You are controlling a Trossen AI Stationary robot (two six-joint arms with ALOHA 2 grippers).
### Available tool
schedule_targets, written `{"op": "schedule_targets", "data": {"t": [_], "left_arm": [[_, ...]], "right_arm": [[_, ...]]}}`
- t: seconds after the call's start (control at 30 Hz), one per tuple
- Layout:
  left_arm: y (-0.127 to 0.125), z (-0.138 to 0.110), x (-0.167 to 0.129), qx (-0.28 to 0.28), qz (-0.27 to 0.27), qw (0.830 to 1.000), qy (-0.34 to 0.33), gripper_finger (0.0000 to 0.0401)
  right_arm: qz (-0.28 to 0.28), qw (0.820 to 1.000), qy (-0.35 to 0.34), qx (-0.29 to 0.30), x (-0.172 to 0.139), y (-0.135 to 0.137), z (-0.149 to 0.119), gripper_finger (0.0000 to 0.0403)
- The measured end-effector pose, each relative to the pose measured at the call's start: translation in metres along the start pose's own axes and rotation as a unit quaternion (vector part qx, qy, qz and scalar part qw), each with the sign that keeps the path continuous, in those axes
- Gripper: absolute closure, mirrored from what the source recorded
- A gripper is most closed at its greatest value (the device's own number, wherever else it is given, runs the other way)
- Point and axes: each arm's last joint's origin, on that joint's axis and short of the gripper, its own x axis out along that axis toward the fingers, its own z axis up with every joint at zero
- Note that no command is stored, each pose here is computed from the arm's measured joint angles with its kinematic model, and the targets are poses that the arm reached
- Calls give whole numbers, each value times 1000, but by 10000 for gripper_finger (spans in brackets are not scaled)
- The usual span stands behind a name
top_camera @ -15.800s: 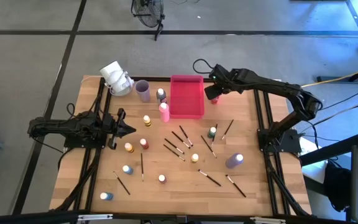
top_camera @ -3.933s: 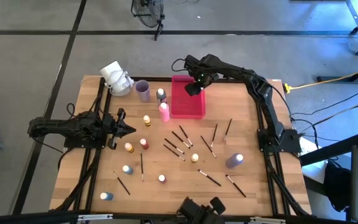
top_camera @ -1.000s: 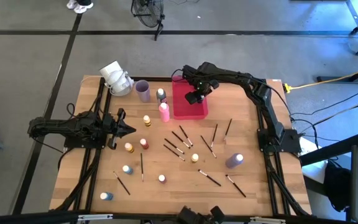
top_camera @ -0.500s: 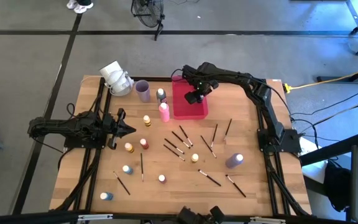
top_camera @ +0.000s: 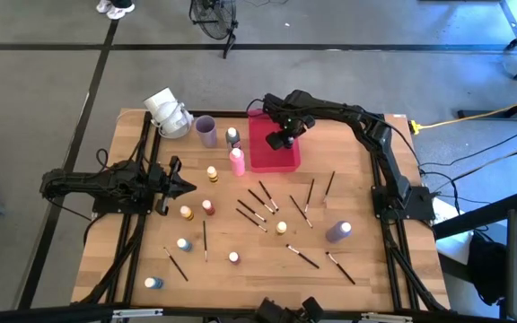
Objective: Pick & Place Paint Supplies
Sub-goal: Put the green paint bottle into the red bin
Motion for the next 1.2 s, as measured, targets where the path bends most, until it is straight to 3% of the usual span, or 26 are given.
{"op": "schedule_targets", "data": {"t": [0.9,1.2], "left_arm": [[0,0,0,0,0,1000,0,395],[0,0,0,0,0,1000,0,395]], "right_arm": [[-3,1000,10,4,-1,-1,-2,206],[7,1000,-15,-1,-27,5,3,206]]}}
